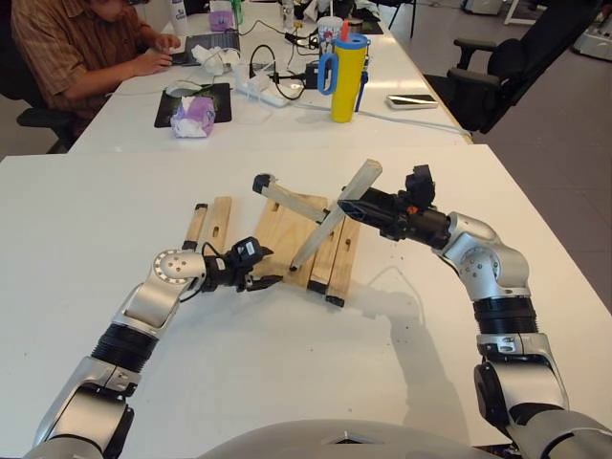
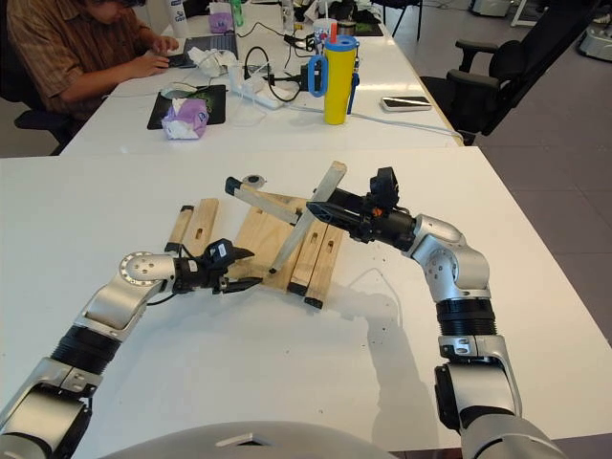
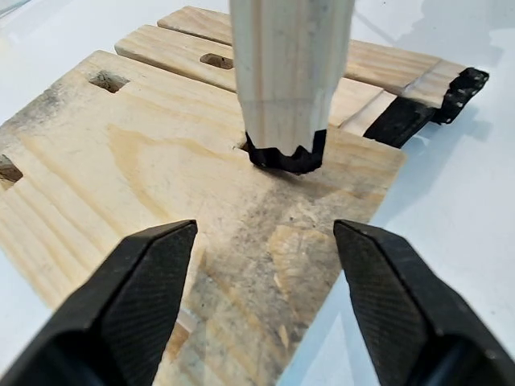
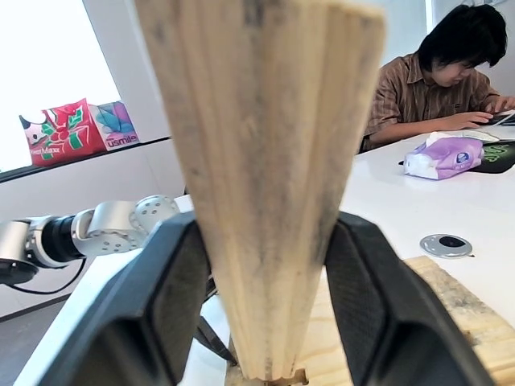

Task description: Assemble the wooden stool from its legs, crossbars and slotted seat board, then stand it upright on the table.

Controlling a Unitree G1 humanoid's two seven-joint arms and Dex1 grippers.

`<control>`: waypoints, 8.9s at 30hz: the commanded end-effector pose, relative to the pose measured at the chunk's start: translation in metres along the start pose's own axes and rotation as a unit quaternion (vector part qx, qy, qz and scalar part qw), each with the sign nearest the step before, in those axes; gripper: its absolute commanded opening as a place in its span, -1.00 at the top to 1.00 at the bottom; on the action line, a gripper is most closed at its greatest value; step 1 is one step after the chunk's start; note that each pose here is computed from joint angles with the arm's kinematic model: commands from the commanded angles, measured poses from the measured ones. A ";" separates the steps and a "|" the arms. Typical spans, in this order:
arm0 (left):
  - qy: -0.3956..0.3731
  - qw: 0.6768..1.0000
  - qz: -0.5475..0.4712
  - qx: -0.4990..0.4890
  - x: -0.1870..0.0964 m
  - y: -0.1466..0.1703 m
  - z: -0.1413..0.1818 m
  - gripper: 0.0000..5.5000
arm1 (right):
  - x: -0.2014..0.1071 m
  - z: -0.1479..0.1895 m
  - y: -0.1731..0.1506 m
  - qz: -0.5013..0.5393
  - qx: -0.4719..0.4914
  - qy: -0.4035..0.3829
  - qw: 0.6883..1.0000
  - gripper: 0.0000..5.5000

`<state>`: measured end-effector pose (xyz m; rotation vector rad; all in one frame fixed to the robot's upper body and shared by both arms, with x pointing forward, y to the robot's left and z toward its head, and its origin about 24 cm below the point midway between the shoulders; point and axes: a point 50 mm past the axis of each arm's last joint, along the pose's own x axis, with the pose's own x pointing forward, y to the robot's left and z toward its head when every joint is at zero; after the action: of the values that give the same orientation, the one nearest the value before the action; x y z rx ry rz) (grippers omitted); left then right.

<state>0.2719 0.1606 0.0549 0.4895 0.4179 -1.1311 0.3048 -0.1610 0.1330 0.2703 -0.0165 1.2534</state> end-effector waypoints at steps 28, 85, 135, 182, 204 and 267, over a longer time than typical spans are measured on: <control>0.164 0.981 -0.048 -0.090 0.007 -0.040 -0.073 -0.15 | 0.011 0.003 0.005 -0.008 -0.062 0.102 0.993 0.26; 0.209 0.945 -0.004 -0.250 0.002 -0.104 -0.083 -0.15 | -0.020 -0.069 0.026 -0.399 0.093 0.154 0.899 -0.28; 0.191 0.979 0.032 -0.067 -0.018 -0.097 -0.076 -0.15 | 0.010 -0.083 0.052 -0.398 0.131 0.241 0.875 -0.28; -0.157 0.965 -0.096 -0.185 -0.073 -0.075 0.035 -0.15 | 0.003 0.065 0.036 -0.134 0.067 -0.135 0.979 0.26; -0.403 0.855 -0.153 -0.288 -0.113 -0.032 0.118 0.20 | -0.009 0.036 0.111 0.123 0.212 0.008 0.969 0.26; -0.301 0.878 -0.111 -0.355 -0.139 -0.023 0.065 0.25 | -0.019 -0.003 0.098 0.075 0.268 0.041 0.960 -0.17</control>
<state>0.2064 0.2030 0.1905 -0.6194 0.2447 -1.2576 0.2024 -0.1540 0.1565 0.6899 0.3754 1.4753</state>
